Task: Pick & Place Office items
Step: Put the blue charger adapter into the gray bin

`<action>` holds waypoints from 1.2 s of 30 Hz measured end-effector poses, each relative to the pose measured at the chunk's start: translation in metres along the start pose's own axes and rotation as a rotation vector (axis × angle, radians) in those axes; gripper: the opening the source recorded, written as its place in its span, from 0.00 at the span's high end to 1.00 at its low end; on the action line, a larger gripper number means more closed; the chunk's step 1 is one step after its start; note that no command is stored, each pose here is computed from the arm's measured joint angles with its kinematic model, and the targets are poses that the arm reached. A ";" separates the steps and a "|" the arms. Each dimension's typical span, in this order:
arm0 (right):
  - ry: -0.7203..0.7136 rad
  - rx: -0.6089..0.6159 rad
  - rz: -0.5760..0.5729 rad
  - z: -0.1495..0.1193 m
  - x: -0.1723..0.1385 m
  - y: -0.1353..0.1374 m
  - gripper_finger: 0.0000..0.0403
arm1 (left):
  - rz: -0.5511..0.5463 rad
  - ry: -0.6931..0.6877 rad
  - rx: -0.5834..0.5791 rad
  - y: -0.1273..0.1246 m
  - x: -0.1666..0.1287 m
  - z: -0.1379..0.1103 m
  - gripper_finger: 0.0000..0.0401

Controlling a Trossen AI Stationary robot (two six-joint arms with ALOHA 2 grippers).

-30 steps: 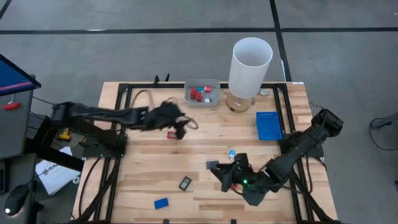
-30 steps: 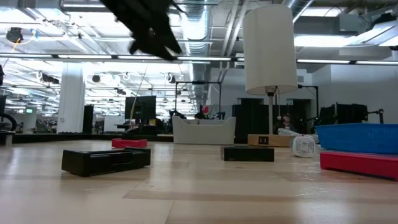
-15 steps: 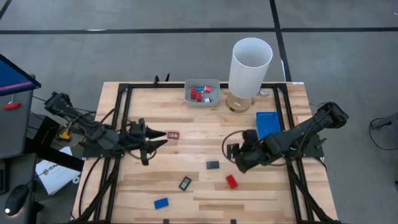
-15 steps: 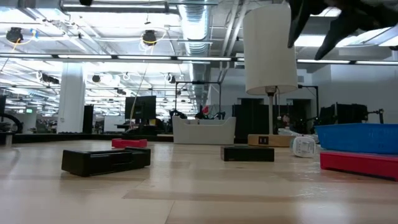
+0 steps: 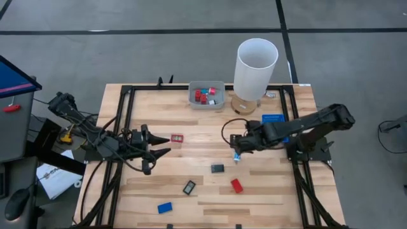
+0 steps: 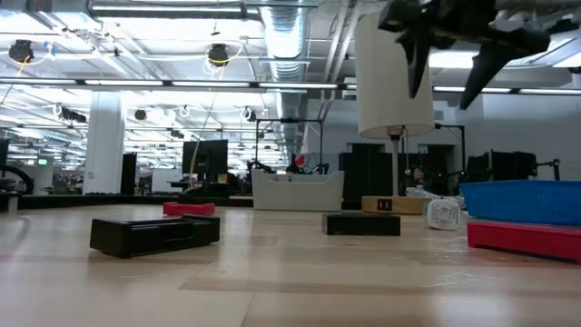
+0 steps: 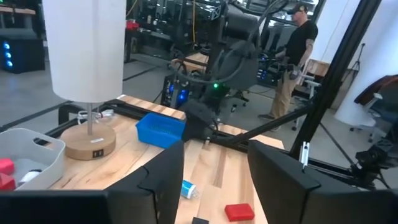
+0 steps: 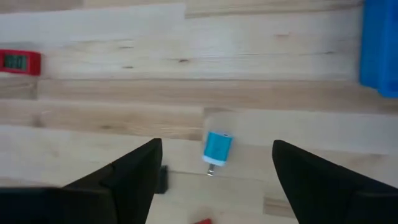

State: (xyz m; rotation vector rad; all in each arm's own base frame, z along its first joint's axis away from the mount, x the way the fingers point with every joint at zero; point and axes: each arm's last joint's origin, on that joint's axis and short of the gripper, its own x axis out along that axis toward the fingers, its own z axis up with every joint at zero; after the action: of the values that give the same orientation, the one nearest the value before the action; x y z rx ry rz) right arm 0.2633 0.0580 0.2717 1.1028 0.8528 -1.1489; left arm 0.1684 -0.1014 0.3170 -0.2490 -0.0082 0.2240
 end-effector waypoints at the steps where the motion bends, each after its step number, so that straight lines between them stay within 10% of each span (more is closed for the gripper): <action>1: 0.003 0.013 -0.010 0.001 0.004 0.002 0.26 | 0.003 0.000 0.003 0.000 0.000 0.000 0.56; 15: 0.085 0.025 -0.131 -0.037 0.082 0.033 0.26 | -0.021 0.004 0.003 -0.003 -0.004 -0.001 0.57; 36: 0.128 0.070 -0.137 -0.054 0.110 0.010 0.26 | -0.080 0.015 -0.028 -0.011 -0.012 -0.002 0.57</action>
State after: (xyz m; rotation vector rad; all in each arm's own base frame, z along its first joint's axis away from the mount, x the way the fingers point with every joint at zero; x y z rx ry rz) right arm 0.2995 0.0815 0.1563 1.2001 1.0071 -1.2391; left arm 0.1587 -0.1150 0.3180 -0.2778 -0.0064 0.1424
